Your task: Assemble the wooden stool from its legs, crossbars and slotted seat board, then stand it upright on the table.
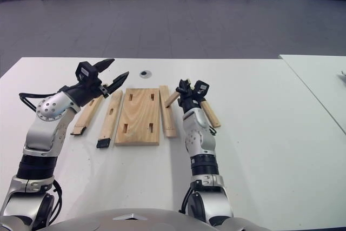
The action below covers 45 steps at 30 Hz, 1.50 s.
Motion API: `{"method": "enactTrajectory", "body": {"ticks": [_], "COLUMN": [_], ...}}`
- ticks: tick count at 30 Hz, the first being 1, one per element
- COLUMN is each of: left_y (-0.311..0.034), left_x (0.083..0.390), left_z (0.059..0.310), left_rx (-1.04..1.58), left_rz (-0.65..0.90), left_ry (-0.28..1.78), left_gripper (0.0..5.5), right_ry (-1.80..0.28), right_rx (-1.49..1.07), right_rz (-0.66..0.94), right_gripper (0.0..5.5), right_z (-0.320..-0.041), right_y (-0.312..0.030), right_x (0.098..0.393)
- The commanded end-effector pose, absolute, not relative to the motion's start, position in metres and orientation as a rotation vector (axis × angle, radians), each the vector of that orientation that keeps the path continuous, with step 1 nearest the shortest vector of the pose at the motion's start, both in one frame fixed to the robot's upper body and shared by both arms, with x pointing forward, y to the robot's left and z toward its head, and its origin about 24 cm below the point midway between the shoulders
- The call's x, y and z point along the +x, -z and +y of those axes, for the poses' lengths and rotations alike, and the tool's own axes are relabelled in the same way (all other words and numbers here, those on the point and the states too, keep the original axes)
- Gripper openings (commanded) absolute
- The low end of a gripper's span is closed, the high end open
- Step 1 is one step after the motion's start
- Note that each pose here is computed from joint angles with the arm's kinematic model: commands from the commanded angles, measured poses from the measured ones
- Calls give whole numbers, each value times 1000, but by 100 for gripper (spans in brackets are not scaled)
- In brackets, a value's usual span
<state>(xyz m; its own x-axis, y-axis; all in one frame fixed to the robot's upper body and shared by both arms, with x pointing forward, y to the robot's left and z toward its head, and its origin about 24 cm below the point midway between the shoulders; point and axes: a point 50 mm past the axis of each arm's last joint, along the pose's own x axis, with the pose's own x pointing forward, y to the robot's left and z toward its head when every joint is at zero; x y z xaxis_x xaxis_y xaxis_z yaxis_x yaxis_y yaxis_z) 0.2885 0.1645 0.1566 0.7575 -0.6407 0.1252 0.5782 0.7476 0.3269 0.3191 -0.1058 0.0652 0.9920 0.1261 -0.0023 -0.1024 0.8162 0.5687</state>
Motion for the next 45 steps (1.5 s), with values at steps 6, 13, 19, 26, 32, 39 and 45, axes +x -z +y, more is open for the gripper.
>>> {"method": "enactTrajectory", "body": {"ticks": [6, 13, 19, 26, 32, 39, 45], "left_y": [-160, -155, -150, -146, -149, -151, -148], "left_x": [287, 284, 282, 282, 285, 285, 283], "left_z": [162, 158, 157, 154, 152, 149, 146], "left_rx": [276, 356, 407, 408, 417, 422, 422], "left_rz": [-248, -233, -222, -216, -242, -260, -257], "left_ry": [684, 711, 726, 733, 721, 721, 718], "left_gripper": [318, 318, 318, 318, 318, 318, 318], "right_ry": [-183, -301, -346, -390, -455, -508, -563], "right_rx": [299, 66, 24, 47, 77, 32, -53], "right_rz": [145, 233, 355, 364, 205, 344, 518], "right_gripper": [41, 41, 41, 41, 158, 308, 421], "right_z": [-122, -116, -130, -131, -131, -142, -144], "right_y": [-37, -6, 36, 38, -11, -53, -58], "right_x": [306, 288, 260, 259, 281, 291, 279]}}
